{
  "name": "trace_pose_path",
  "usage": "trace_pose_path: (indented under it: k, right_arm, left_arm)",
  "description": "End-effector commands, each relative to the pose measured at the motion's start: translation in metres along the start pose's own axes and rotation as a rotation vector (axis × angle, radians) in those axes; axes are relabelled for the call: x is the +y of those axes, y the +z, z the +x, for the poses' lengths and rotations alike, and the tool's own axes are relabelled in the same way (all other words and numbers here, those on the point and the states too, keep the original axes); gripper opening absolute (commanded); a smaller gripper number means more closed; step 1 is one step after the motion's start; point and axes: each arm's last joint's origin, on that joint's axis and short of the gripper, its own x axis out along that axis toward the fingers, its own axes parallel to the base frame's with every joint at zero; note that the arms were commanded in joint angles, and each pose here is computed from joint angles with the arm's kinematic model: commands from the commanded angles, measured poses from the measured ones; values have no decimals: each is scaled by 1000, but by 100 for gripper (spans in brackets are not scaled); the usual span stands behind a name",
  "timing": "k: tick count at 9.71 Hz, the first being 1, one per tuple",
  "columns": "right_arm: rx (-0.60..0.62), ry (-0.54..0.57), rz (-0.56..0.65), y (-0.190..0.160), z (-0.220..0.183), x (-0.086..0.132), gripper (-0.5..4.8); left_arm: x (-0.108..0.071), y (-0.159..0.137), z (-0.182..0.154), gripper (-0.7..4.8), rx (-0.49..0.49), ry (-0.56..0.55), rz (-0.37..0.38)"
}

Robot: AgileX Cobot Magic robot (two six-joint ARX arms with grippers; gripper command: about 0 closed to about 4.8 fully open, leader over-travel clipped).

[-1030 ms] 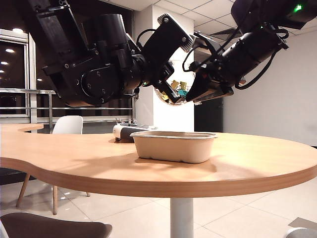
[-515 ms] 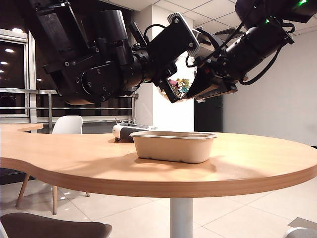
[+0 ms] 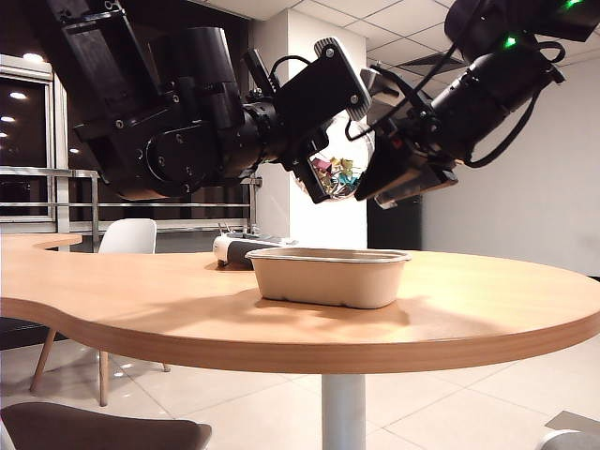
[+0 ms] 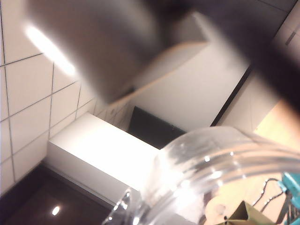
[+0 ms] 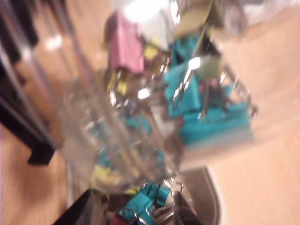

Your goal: Pick up the box filled with clips, pour some clips from it into the rectangular paper box, and then put the clip box back on the table.

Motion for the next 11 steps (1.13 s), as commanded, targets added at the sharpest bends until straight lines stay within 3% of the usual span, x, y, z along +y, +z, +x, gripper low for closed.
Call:
trace_pose_path:
  k: [1,2,3,5,6,7,11]
  right_arm:
    - [-1,-40,-27,4,-4,0,170]
    - [36,-153,-20,3,-6,-3,83]
    - [33,-149,-21,3,-6,-2,73]
    - [-38,-89,-46,9,-6,-2,72]
    - [-114,-116,-78,17,-6,-4,71]
    - [-115,-158,-79,18,-6,-6,71]
    - [-78,-70,-60,12,-6,-2,76]
  left_arm:
    - [3,1,1,-6,-34,-2,71]
    - [-1,1,1,-5,-45,-43,136]
    - [-1,1,1,-6,-45,-44,143]
    - [-1,1,1,-6,-44,-40,226]
    - [6,3,2,-6,-48,-23,253]
    - [8,4,2,-6,-49,-17,269]
    - [13,5,3,-5,-46,6,241]
